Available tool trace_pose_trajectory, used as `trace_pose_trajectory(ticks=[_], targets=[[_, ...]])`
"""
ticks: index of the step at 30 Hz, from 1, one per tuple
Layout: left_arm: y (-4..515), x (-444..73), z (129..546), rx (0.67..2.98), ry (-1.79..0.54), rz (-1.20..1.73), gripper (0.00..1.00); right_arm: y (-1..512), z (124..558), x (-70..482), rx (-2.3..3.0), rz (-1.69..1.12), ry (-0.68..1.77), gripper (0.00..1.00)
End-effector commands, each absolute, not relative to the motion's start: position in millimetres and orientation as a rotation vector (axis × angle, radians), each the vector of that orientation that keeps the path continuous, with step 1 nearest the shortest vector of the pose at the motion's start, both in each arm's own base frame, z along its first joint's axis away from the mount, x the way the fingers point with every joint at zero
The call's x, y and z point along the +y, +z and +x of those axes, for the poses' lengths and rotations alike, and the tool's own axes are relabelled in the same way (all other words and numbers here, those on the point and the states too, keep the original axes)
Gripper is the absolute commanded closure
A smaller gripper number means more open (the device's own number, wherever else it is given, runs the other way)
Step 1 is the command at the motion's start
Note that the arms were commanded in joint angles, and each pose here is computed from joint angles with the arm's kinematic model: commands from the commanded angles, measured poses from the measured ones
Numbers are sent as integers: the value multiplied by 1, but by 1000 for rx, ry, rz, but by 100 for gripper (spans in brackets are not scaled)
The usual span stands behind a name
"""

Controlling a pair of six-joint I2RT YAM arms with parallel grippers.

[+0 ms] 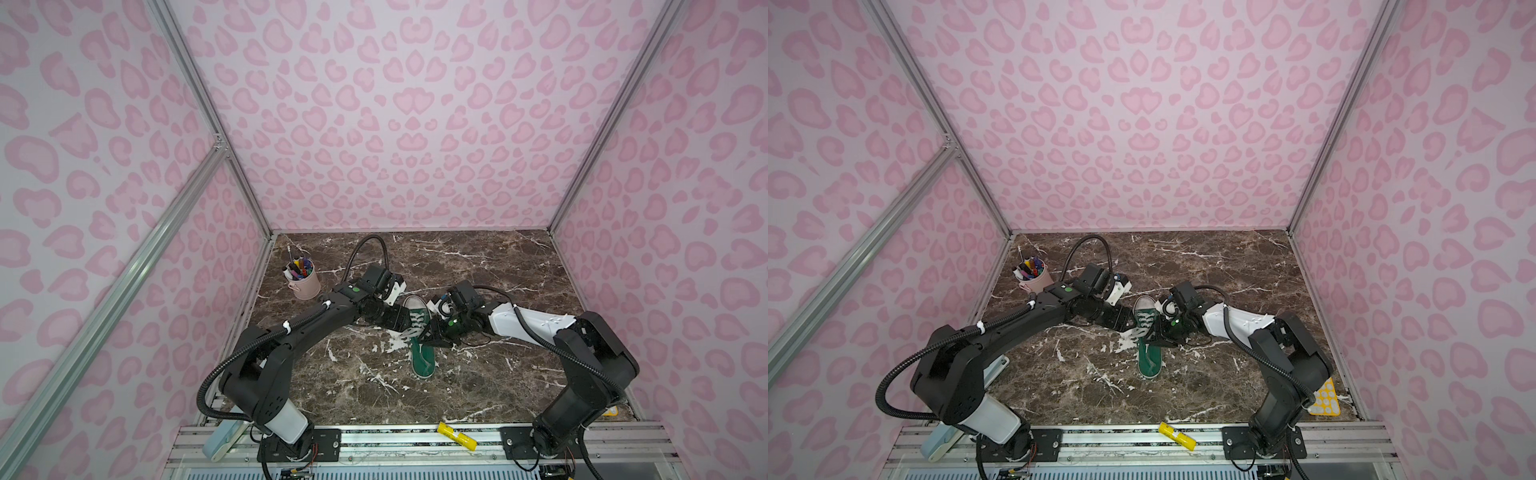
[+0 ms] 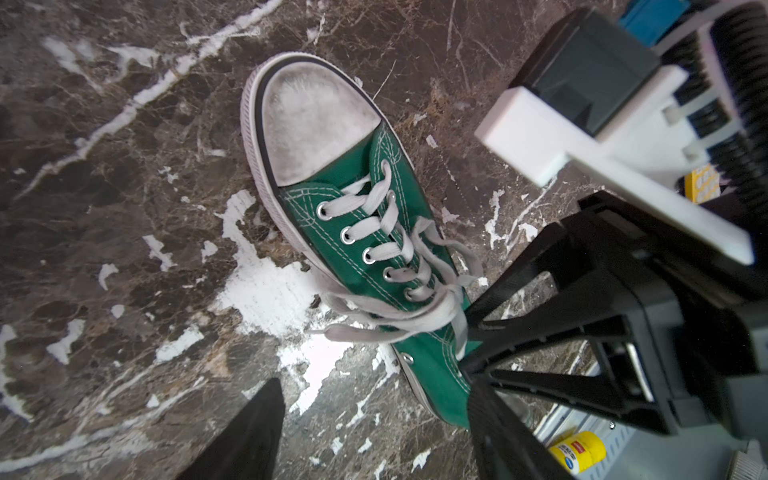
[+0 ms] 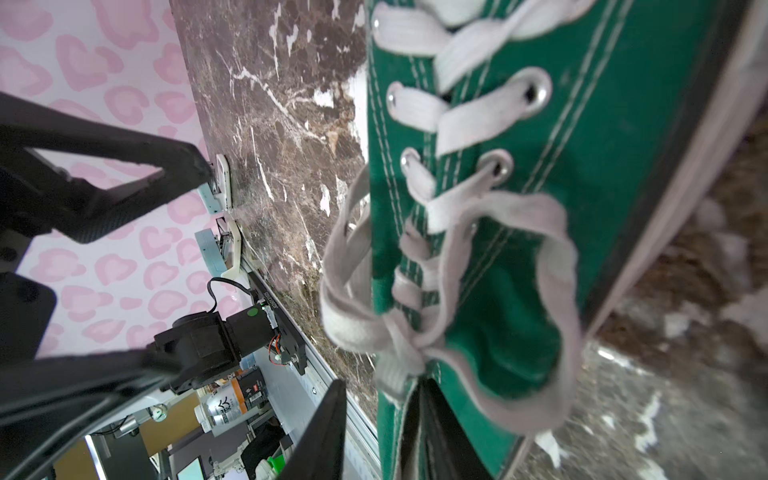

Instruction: Tie the shoes

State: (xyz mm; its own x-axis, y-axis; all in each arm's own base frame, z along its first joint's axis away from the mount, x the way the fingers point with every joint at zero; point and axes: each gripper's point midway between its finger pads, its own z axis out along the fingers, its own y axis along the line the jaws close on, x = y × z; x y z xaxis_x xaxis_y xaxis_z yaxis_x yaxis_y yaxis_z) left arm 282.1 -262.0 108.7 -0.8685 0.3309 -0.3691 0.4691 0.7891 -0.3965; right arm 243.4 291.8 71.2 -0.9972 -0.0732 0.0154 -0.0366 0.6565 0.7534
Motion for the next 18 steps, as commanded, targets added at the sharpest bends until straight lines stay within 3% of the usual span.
trace_pose_trajectory(ticks=[1, 10, 18], targets=[[101, -262, 280, 2710, -688, 640, 28, 73, 245, 298, -2796, 100, -1313, 69], [92, -271, 279, 2721, -685, 664, 30, 75, 241, 294, -2801, 106, -1293, 100], [90, -282, 283, 2701, -628, 719, 30, 76, 238, 286, -2818, 106, -1265, 100]])
